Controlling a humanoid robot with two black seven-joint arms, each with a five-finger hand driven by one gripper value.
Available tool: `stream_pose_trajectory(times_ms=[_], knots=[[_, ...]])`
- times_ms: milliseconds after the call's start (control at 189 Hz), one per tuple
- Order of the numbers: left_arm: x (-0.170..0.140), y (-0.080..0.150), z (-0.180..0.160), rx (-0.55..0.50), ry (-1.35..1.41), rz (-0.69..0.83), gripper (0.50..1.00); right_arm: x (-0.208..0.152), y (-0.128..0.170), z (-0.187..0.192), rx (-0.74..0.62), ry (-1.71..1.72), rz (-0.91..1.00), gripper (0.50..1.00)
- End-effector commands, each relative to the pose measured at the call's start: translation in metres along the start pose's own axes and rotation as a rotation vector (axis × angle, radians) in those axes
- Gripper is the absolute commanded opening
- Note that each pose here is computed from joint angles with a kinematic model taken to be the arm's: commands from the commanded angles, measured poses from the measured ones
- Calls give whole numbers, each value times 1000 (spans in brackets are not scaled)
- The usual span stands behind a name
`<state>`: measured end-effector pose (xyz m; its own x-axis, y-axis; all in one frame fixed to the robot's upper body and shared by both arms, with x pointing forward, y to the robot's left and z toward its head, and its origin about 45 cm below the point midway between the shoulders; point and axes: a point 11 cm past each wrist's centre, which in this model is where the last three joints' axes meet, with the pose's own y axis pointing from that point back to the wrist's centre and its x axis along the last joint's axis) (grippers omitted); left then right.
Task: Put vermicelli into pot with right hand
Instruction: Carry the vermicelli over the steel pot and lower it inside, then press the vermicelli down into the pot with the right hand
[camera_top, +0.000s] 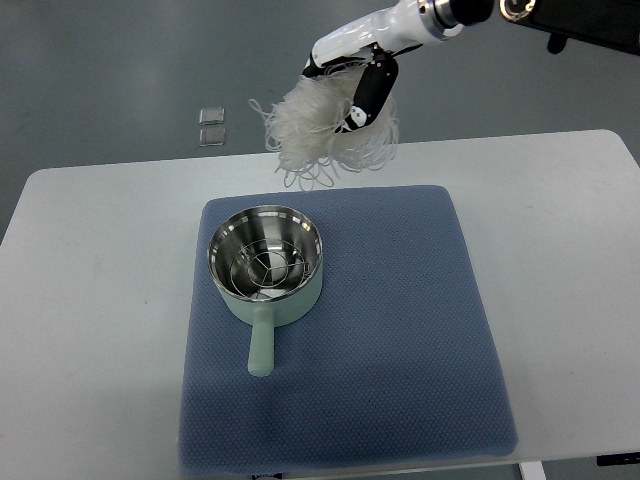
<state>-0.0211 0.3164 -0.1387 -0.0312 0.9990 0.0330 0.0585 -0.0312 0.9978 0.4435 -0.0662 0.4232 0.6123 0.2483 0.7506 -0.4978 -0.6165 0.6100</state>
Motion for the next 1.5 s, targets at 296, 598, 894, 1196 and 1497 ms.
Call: stream_pose_trajectory(times_ms=[296, 598, 894, 1196, 1497], knots=[[0, 0, 0, 0, 1, -1, 1000, -58, -91, -27, 43, -37, -108, 500], [0, 0, 0, 0, 1, -1, 1000, -81, -103, -7, 31, -109, -102, 500], [0, 0, 0, -1, 3, 0, 1000, -90, -108, 0, 32, -141, -101, 500], [0, 0, 0, 0, 1, 2, 1000, -100, -114, 1, 70, -194, -77, 500], [0, 0, 0, 0, 1, 0, 1000, -111, -119, 4, 83, -235, -71, 500]])
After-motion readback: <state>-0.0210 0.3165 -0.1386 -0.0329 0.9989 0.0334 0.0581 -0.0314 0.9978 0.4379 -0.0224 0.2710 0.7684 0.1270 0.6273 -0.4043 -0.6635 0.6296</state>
